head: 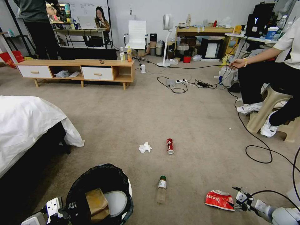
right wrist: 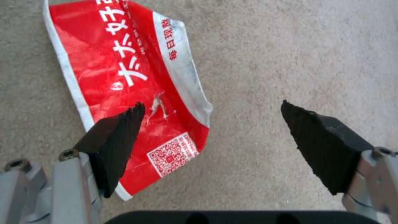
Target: Pick up the trash bin and place the garbage on the floor into it.
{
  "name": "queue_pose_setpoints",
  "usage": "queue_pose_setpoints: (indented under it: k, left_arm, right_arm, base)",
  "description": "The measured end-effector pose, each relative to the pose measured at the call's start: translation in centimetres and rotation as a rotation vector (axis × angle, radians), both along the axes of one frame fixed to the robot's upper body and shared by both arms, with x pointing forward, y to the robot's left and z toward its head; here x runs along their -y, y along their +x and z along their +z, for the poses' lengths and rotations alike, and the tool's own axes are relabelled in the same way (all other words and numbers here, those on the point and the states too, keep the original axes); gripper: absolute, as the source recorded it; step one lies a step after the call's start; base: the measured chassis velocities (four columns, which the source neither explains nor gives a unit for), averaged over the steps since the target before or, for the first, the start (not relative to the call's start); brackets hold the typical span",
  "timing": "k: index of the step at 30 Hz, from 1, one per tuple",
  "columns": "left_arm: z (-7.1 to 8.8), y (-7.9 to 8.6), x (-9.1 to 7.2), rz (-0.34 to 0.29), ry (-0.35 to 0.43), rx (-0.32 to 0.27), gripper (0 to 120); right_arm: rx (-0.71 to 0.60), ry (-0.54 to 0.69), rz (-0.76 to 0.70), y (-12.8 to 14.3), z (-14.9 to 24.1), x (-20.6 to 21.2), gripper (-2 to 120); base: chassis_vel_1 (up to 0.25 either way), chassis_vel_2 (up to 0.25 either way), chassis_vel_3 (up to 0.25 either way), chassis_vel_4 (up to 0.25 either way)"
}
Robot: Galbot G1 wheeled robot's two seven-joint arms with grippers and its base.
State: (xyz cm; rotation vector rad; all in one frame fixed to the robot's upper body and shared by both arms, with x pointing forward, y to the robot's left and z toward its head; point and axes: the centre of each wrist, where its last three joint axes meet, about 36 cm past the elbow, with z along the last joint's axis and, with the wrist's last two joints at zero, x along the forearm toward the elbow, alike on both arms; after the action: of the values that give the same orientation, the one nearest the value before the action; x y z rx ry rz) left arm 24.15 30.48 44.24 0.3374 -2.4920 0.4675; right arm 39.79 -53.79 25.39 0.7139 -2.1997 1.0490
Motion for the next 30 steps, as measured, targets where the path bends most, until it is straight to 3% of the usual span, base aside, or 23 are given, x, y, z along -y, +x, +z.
queue_pose_setpoints:
  k: [30]
  left_arm:
    - [-0.5,0.2,-0.1,0.002,-0.006,-0.004,2]
  right_arm:
    - [-0.032,-0.003,-0.039,2.0,-3.8,-1.5,88]
  base:
    - [0.0,0.0,0.0,0.0]
